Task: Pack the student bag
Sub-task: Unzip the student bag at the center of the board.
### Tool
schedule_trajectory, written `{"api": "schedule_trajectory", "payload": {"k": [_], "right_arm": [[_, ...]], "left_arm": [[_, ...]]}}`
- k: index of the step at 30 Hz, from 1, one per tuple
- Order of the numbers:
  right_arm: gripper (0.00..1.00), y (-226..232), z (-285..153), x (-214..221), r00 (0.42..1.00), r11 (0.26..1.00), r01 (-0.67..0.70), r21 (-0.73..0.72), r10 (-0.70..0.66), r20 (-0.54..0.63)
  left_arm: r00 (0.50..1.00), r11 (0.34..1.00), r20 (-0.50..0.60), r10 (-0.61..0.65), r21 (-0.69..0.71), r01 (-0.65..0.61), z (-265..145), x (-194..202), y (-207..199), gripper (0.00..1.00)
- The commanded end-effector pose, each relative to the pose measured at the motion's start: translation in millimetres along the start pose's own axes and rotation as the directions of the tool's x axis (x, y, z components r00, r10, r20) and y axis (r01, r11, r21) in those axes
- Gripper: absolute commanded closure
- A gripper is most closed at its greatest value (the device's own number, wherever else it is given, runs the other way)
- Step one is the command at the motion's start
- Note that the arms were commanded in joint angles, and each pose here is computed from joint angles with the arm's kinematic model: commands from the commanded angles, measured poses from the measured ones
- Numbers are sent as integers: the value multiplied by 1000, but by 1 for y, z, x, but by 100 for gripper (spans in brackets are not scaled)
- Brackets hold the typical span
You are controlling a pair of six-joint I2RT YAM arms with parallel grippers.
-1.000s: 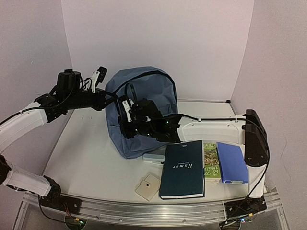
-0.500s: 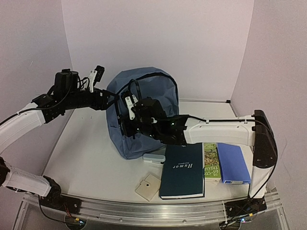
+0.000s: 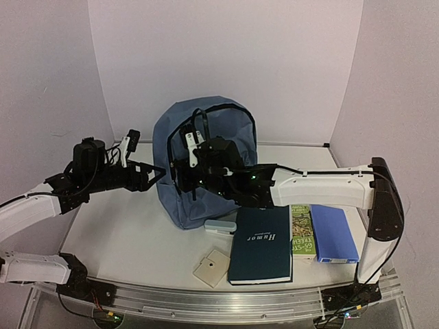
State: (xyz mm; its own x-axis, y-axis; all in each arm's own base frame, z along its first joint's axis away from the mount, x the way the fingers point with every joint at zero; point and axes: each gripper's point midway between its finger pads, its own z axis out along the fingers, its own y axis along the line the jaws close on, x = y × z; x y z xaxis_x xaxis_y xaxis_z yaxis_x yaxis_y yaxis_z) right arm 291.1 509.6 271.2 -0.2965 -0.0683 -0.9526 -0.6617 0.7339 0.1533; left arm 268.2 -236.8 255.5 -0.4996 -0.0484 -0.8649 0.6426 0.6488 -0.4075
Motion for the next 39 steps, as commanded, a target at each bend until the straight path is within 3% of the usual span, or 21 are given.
{"api": "schedule_trajectory", "payload": {"k": [1, 8, 20, 29, 39], "right_arm": [[100, 1, -20, -48, 990, 997, -79, -15, 80, 120], [100, 2, -18, -53, 987, 995, -94, -14, 95, 131], [100, 4, -19, -52, 986, 994, -105, -26, 108, 126], [100, 4, -16, -45, 988, 994, -106, -26, 108, 112], [100, 3, -11, -40, 989, 995, -102, -15, 103, 106]], "left_arm": [[996, 998, 84, 21, 57, -25, 1, -10, -13, 27], [996, 998, 73, 51, 23, -52, 6, 5, -9, 42], [988, 995, 113, 101, 15, -103, 30, -10, -22, 42], [981, 993, 167, 102, -78, -90, 41, -25, -11, 57], [978, 995, 192, 81, -71, -68, 55, -33, -13, 76]]}}
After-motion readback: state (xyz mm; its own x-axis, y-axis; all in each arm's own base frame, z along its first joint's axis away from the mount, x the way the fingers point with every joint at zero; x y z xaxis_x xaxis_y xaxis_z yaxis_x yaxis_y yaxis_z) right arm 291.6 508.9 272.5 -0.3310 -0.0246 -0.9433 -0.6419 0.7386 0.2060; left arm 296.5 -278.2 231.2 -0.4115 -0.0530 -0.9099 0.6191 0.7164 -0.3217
